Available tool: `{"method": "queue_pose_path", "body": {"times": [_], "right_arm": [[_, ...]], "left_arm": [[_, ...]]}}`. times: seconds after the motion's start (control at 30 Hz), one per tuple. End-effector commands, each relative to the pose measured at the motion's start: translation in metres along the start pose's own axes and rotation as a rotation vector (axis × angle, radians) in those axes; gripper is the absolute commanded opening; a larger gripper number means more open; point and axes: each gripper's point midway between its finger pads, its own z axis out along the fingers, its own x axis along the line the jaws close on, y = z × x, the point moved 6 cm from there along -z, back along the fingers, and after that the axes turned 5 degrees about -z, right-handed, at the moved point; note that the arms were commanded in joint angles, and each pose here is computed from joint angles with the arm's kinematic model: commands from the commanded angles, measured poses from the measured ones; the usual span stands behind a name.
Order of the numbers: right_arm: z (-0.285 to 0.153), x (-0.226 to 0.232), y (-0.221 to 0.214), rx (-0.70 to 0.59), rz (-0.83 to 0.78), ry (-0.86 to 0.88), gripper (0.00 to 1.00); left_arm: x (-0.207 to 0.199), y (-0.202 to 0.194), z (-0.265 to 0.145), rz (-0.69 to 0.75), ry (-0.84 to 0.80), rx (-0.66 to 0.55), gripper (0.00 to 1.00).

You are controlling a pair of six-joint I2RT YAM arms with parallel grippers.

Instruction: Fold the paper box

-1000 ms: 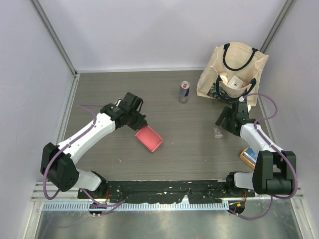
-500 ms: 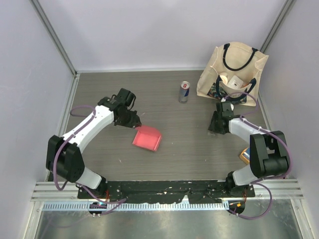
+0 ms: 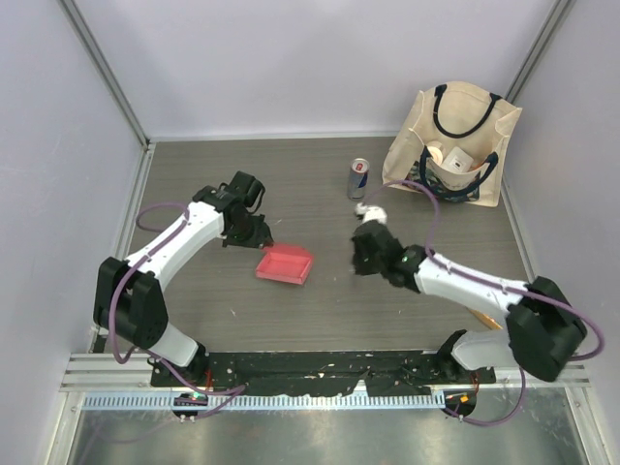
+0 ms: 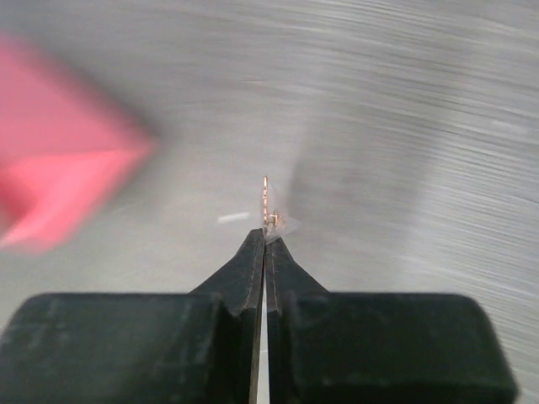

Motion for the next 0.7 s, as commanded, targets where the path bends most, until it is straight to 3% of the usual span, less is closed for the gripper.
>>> {"method": "queue_pose_path", "body": {"times": [0.0,0.1,0.23,0.3,0.43,0.67], "right_arm": [[-0.070,0.112,0.020,-0.314,-0.111,0.496,0.06],[-0.087,0.152,0.015,-0.367,-0.237,0.650,0.06],[-0.066,0.190,0.010,-0.347,-0.408,0.630,0.08],[-0.063,0.200,0.021,-0.374,-0.419,0.594,0.08],[-0.054,0.208,0.024,-0.443,-0.467,0.548,0.13],[-0.039,0.199,0.027,-0.554,-0.549,0.470,0.15]], "left_arm": [[0.003,0.009,-0.013,-0.047,-0.025,-0.041,0.00],[0.004,0.012,-0.018,-0.048,-0.028,-0.063,0.00],[0.009,0.012,-0.022,-0.054,-0.023,-0.051,0.00],[0.011,0.013,-0.025,-0.056,-0.020,-0.051,0.00],[0.011,0.019,-0.041,-0.087,-0.080,-0.077,0.00],[0.018,0.018,-0.039,-0.082,-0.037,-0.062,0.00]]}}
